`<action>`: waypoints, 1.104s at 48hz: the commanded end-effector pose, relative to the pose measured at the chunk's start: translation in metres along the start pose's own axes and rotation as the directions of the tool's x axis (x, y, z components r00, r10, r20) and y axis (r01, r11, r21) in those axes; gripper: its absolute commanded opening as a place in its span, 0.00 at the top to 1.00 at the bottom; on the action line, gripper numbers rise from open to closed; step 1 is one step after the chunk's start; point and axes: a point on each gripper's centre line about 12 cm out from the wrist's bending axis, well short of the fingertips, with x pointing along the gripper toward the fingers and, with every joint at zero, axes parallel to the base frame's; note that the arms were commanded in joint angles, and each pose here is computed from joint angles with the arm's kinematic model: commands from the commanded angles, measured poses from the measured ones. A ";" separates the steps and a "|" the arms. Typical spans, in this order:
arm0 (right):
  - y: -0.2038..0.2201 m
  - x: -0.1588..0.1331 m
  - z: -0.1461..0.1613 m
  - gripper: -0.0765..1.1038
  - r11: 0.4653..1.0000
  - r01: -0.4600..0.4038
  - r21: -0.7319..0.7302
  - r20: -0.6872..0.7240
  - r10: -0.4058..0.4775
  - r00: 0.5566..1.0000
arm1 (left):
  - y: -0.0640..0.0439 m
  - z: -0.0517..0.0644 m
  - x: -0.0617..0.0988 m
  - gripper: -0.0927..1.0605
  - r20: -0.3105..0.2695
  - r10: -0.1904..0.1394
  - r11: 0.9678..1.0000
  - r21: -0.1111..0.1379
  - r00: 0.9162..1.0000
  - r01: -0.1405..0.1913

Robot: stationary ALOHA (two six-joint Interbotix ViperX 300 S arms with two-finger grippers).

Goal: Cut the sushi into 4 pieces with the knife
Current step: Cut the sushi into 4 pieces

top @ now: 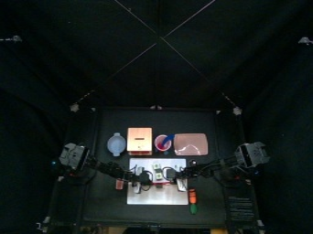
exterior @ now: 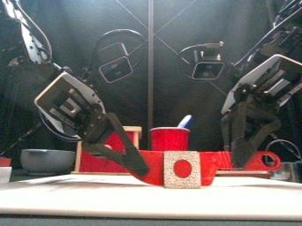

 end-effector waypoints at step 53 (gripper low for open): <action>0.009 -0.107 -0.021 0.91 0.982 -0.133 0.131 -0.064 0.143 0.988 | 0.009 0.077 -0.094 0.08 0.206 0.001 1.000 0.021 0.978 -0.005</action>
